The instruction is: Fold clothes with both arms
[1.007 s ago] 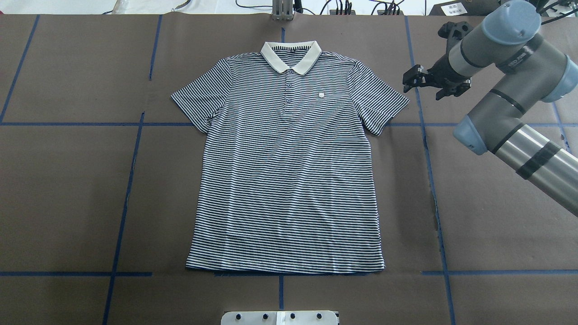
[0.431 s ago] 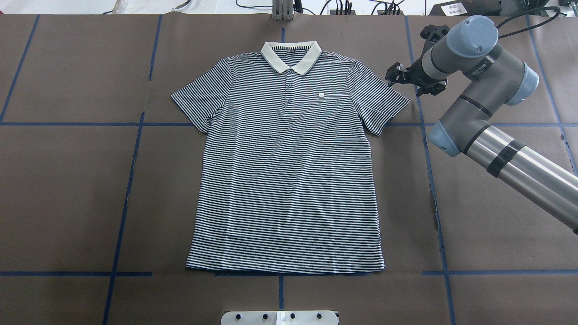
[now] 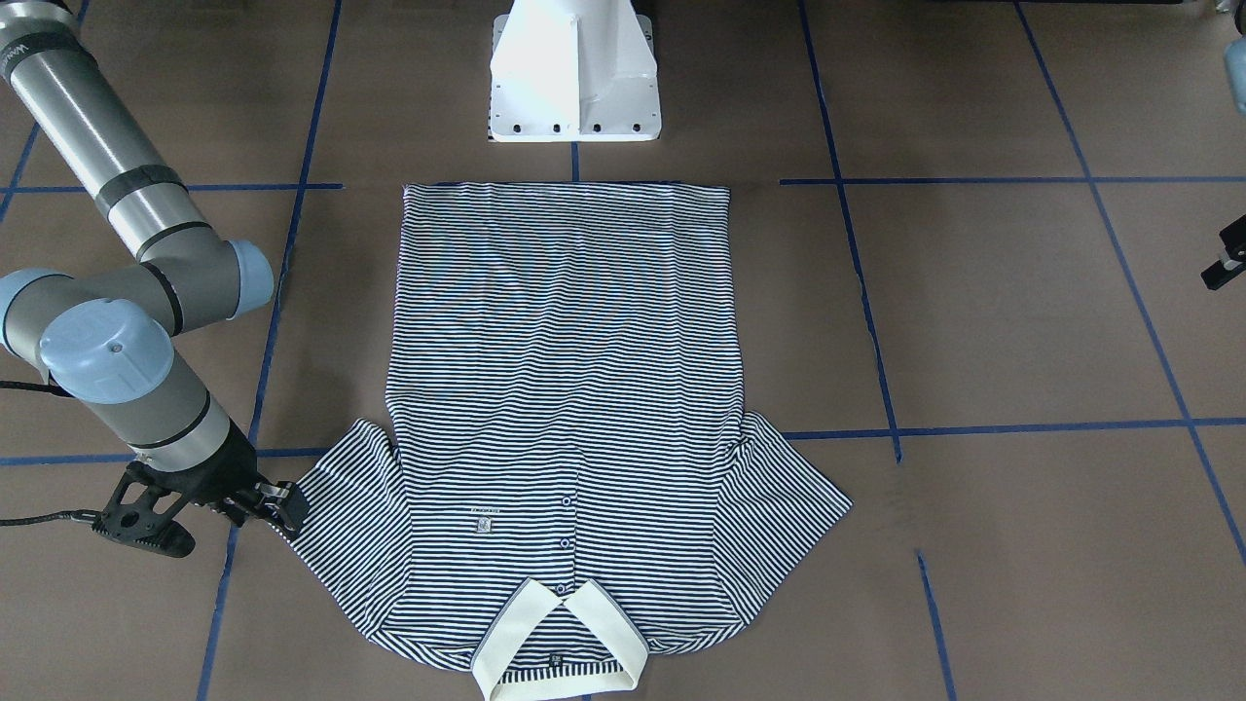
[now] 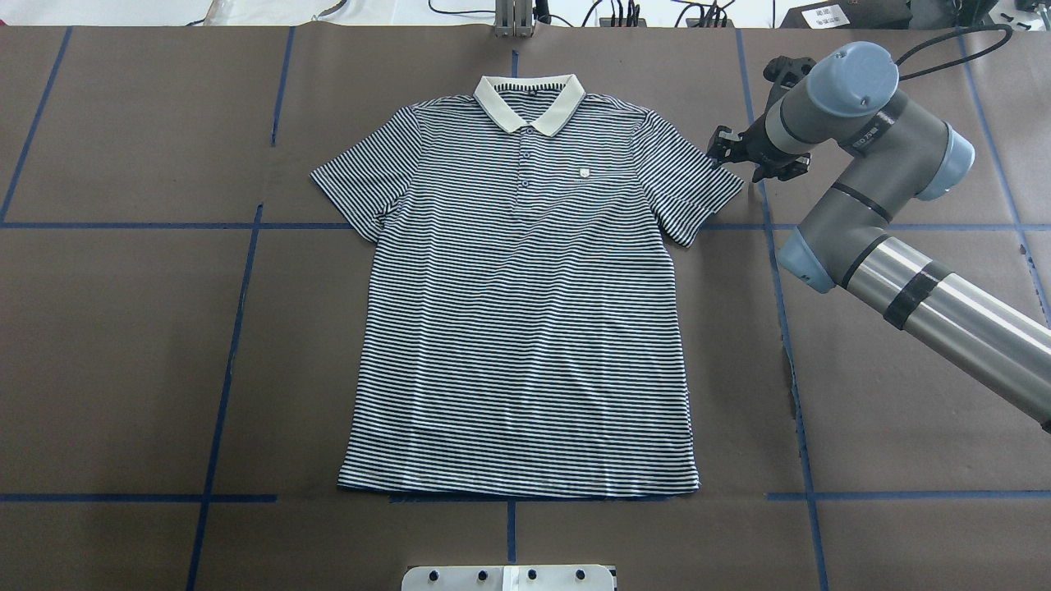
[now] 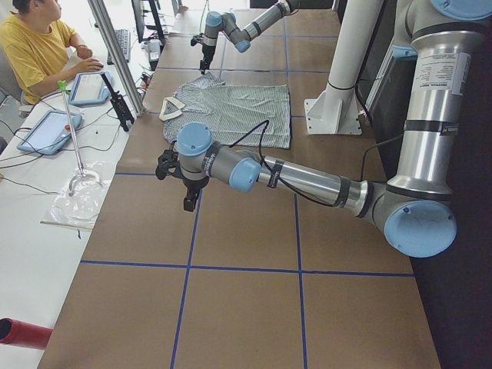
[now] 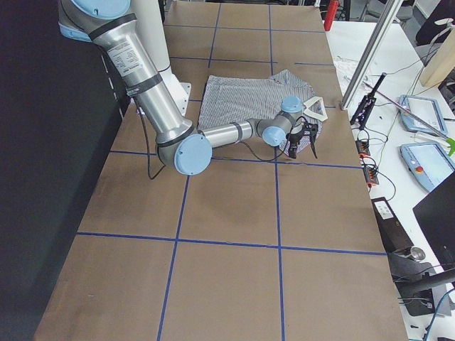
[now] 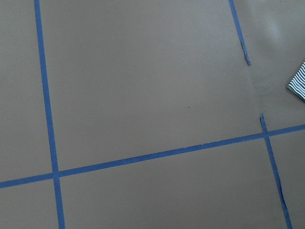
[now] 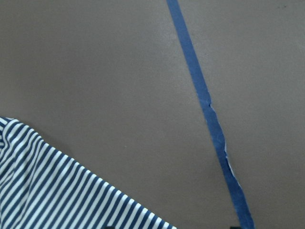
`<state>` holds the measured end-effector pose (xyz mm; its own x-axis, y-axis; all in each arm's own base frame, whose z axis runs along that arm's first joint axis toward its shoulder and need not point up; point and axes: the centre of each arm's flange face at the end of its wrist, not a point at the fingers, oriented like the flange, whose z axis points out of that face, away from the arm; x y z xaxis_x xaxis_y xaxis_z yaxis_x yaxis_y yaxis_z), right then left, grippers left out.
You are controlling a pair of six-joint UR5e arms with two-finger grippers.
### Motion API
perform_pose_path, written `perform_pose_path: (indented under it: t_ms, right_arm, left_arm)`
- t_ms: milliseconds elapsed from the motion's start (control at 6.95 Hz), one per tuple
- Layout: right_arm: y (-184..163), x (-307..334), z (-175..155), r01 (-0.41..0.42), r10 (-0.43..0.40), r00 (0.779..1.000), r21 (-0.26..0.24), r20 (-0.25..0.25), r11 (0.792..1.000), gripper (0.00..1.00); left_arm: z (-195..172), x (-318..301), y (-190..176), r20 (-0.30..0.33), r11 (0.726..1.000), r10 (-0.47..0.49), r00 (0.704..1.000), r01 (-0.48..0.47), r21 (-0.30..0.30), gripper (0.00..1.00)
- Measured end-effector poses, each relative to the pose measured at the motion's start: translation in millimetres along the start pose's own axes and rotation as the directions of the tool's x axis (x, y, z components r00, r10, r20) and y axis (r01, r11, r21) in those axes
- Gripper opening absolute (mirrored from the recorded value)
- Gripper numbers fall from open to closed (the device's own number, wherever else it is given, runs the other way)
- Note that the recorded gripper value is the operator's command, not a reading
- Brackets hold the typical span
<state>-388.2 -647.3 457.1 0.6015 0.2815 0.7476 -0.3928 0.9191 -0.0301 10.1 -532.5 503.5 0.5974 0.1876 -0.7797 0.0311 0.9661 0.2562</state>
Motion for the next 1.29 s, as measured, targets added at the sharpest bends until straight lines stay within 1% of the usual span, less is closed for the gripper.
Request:
perform_pose_path:
  t_ms: [144, 288, 575, 719, 863, 1007, 1150, 1294]
  right_arm:
    - [1, 3, 2, -0.003, 0.003, 1.0, -0.001, -0.004, 1.0, 0.08]
    - [1, 4, 3, -0.007, 0.007, 1.0, -0.003, -0.007, 1.0, 0.0]
    - [2, 3, 3, -0.01, 0.01, 1.0, -0.01, -0.007, 1.0, 0.0]
    - [2, -6, 0, -0.014, 0.014, 1.0, -0.014, 0.005, 1.0, 0.0]
    - [4, -29, -9, -0.028, 0.029, 0.999, -0.019, 0.034, 0.999, 0.0]
    - [15, -61, -16, -0.045, 0.047, 0.996, -0.03, 0.07, 0.999, 0.0]
    - [39, -102, -19, -0.07, 0.074, 0.992, -0.045, 0.101, 0.997, 0.0]
    - [56, -138, -20, -0.098, 0.103, 0.987, -0.046, 0.12, 0.994, 0.0]
  left_arm:
    - [0, 0, 0, -0.001, 1.0, -0.001, 1.0, 0.001, -0.001, 1.0]
    - [0, 0, 0, -0.002, 1.0, -0.001, 1.0, 0.001, -0.001, 1.0]
    - [0, 0, 0, -0.002, 1.0, -0.001, 1.0, 0.001, -0.002, 1.0]
    - [0, 0, 0, -0.003, 1.0, -0.001, 1.0, 0.001, -0.001, 1.0]
    - [0, 1, 0, -0.004, 1.0, 0.0, 1.0, 0.0, 0.0, 1.0]
    - [0, 1, 0, -0.005, 1.0, -0.001, 1.0, 0.001, -0.001, 1.0]
    - [0, 1, 0, -0.005, 1.0, -0.001, 1.0, 0.001, -0.001, 1.0]
    - [0, 0, 1, -0.006, 1.0, -0.002, 1.0, 0.002, -0.002, 1.0]
